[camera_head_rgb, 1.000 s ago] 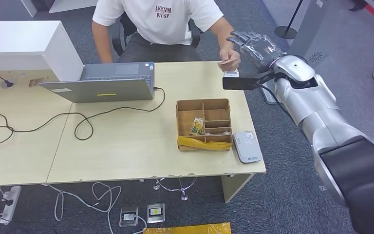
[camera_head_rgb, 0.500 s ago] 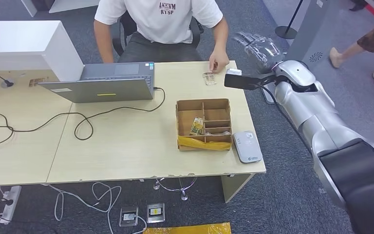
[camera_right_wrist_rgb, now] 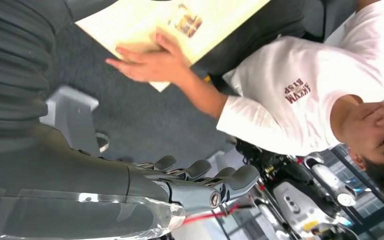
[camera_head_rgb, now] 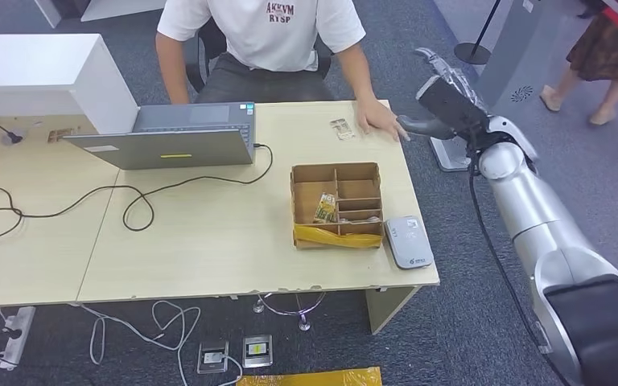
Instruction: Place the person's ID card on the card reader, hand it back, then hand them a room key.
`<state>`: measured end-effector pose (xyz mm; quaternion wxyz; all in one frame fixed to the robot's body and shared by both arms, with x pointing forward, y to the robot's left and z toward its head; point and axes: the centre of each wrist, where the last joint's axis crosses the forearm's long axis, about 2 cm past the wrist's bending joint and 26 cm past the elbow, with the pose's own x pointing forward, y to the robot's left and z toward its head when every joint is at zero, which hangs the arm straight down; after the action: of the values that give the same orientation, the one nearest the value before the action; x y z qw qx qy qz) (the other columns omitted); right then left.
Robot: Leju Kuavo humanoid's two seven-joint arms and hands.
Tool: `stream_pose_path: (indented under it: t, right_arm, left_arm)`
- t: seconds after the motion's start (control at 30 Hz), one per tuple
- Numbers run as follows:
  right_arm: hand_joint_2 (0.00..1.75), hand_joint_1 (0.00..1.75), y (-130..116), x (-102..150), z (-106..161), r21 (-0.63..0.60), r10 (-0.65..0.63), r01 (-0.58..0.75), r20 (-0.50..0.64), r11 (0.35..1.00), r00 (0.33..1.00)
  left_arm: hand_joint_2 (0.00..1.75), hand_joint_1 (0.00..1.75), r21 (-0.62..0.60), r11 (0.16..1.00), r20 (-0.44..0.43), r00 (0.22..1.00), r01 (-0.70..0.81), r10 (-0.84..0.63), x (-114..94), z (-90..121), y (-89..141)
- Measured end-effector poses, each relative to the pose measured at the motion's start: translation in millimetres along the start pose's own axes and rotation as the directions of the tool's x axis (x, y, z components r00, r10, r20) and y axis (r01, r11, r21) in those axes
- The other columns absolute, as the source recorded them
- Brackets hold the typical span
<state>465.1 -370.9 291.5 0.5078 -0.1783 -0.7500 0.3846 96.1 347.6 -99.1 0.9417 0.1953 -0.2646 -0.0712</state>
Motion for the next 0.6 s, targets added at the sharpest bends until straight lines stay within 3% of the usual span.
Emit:
stream_pose_path:
  t: [0.6]
  right_arm:
    - [1.75, 0.00, 36, -13, 85, 0.072, -0.112, 0.115, -0.049, 0.991, 0.992]
  left_arm:
    - [0.00, 0.00, 0.007, 1.000, 0.005, 1.000, -0.006, 0.006, -1, -1, 3]
